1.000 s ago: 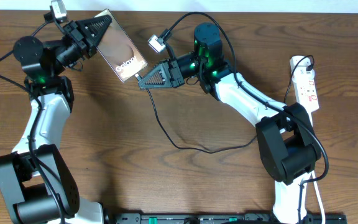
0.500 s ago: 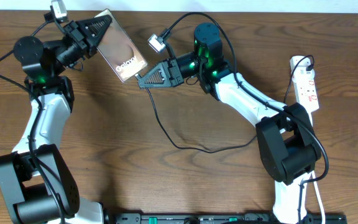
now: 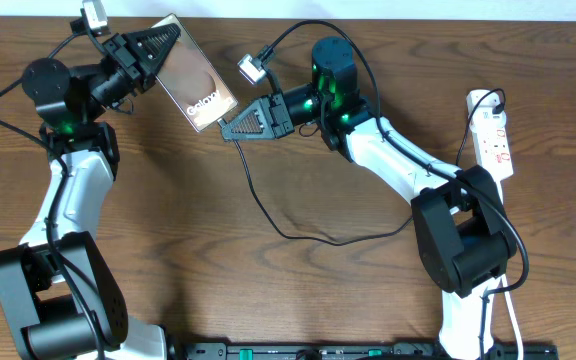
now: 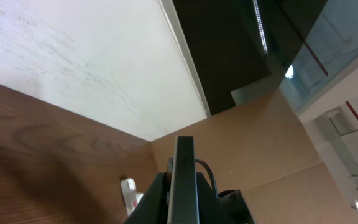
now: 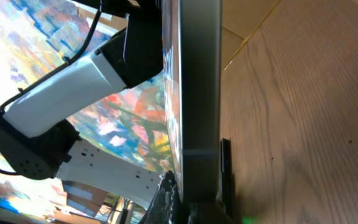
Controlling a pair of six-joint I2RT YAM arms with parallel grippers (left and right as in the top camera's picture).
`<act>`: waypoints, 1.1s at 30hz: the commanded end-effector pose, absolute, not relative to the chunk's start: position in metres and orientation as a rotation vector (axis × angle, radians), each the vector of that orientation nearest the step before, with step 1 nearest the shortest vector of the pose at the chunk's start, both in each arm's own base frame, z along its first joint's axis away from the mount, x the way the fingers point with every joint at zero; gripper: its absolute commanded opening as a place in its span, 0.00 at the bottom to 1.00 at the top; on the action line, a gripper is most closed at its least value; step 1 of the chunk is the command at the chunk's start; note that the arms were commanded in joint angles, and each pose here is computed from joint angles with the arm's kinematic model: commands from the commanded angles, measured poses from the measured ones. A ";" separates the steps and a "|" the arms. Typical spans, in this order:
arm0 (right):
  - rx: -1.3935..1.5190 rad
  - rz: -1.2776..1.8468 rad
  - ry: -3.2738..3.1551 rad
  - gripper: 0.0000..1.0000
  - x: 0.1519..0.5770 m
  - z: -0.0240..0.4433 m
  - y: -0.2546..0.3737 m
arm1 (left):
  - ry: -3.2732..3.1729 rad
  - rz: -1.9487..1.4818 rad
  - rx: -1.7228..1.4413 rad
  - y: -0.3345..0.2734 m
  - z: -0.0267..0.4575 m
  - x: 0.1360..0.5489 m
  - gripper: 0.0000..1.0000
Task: Plug charger to phone and switch on socket
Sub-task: 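Push the plug into the phone port with the right gripper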
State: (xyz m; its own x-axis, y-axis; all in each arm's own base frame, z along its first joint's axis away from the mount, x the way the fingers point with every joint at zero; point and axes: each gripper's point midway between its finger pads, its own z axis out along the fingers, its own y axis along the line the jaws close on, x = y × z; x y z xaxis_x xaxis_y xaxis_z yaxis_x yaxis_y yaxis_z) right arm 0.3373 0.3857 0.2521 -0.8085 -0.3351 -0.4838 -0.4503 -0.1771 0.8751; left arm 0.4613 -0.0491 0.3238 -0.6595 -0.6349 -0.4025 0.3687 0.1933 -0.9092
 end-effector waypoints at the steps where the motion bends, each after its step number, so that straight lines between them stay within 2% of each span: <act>1: -0.765 2.075 1.979 0.01 0.362 0.250 0.397 | 1.731 -1.671 -0.084 -0.078 0.334 0.439 0.07; 33: -0.755 2.078 1.985 0.01 0.362 0.251 0.397 | 1.744 -1.682 -0.064 -0.080 0.333 0.435 0.07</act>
